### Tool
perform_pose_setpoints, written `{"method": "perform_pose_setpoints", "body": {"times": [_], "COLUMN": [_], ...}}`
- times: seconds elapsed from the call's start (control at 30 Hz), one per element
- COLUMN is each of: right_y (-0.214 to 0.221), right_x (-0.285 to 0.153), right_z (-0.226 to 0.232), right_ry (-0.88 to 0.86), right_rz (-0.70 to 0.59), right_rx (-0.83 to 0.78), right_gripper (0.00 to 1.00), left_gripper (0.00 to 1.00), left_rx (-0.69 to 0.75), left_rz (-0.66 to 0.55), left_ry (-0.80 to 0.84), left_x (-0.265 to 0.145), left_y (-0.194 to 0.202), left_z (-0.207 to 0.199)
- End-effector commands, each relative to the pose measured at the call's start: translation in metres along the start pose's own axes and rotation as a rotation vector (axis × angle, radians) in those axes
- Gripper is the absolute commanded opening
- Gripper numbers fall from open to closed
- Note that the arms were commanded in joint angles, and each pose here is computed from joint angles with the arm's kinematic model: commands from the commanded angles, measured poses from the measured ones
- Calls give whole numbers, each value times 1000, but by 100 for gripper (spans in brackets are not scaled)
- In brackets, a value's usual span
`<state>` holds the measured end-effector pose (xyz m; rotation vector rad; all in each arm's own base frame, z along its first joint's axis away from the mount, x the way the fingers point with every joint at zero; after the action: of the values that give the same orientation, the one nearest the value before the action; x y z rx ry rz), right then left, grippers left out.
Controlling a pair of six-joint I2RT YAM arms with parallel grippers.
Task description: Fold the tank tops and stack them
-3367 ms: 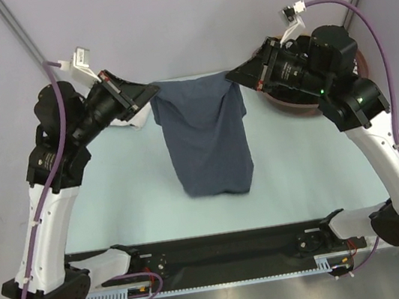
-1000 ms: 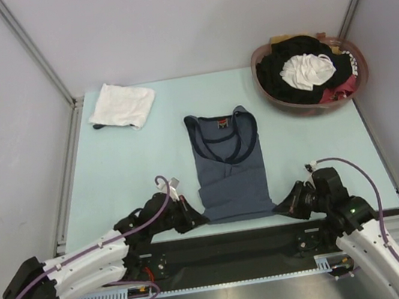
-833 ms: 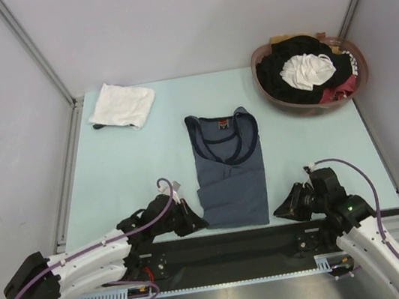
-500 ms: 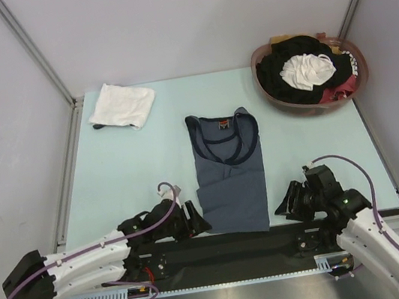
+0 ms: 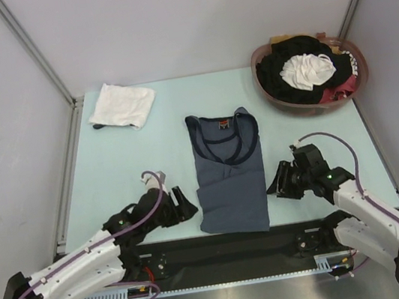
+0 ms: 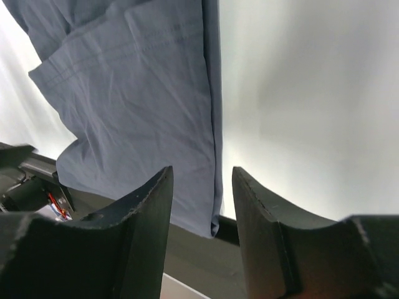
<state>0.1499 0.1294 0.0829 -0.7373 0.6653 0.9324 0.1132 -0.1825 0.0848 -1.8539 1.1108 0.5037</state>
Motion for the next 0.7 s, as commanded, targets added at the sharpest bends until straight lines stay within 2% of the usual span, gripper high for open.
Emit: {"method": "perform_pose_setpoints", "body": {"times": [0.0, 0.23, 0.67], "right_y": [-35, -58, -84], "right_x": [4, 28, 54], "right_z": [25, 31, 32], "right_ry": [-61, -33, 2], "right_rz": [-120, -141, -153], "right_rx": [-74, -98, -112], "right_gripper": [48, 48, 46], "left_gripper": [73, 65, 56], "left_rx": [67, 106, 94], "left_rz": [-111, -135, -61], "left_ry": [17, 30, 31], "left_x": [3, 33, 76], "left_y": [-44, -83, -76], "left_z": [-12, -34, -35]}}
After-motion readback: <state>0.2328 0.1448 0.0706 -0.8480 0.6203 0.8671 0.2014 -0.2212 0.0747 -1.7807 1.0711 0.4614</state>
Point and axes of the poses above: each gripper's point midway between its finger pads, its own x axis out along the fingers, its own z axis along the line the jaws close on, y = z × x, the point moved 3 cm from there along -x, back along the fingers, and after that the axes turned 3 degrees about x, right-handed, at the moved point
